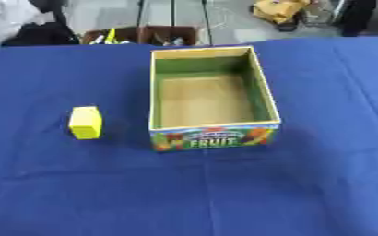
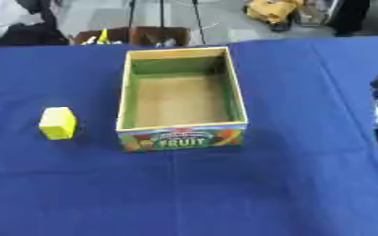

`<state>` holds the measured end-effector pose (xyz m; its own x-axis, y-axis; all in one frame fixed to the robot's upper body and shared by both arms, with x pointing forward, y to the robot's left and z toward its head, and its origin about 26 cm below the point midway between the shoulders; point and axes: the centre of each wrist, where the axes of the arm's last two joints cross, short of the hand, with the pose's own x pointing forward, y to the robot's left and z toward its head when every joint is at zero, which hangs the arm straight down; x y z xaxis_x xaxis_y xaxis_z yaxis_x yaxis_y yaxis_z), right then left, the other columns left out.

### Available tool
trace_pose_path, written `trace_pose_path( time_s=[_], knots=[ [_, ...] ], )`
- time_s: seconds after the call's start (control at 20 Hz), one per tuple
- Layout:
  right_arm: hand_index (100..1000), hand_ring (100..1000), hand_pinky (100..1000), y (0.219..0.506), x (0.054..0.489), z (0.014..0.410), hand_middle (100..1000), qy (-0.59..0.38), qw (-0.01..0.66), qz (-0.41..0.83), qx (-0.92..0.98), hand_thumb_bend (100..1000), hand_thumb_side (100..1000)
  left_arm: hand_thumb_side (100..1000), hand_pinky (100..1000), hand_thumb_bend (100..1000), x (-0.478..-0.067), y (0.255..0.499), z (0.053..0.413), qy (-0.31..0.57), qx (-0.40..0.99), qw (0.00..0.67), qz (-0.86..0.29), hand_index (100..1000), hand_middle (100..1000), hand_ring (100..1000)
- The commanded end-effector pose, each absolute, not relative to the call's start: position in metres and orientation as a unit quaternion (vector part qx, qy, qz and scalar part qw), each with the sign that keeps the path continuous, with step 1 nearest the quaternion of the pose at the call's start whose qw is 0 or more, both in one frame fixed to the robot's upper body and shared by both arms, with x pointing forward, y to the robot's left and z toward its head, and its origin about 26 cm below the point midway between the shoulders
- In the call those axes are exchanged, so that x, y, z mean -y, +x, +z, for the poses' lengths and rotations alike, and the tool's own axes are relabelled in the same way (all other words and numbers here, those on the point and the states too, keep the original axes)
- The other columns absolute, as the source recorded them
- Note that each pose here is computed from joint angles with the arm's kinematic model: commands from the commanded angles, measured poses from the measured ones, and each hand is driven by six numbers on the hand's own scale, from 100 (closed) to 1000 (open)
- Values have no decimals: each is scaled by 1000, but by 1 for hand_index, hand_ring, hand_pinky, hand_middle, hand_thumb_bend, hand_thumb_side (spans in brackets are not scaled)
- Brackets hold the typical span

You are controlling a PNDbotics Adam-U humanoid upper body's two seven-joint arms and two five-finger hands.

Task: Pick up objects on the table and place them in the box.

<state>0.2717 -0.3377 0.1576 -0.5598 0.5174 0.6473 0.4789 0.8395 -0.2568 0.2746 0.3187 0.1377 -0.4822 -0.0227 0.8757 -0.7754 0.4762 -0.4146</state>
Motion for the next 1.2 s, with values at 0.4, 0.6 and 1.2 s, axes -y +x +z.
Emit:
trace_pose_path(
  time_s=[0.4,0.6,1.2],
  knots=[
    [846,809,727,270,340,166,600,-289,362,33,885,100,688,674,598,100,-321,272,146,275,756,416,424,559,394,358],
    [846,810,727,270,340,165,600,-288,364,33,885,100,690,691,610,100,-324,272,148,285,761,412,413,564,400,362],
    [847,811,728,269,340,165,599,-286,369,40,883,100,686,879,733,295,-353,275,197,413,825,373,95,730,560,476]
  ],
)
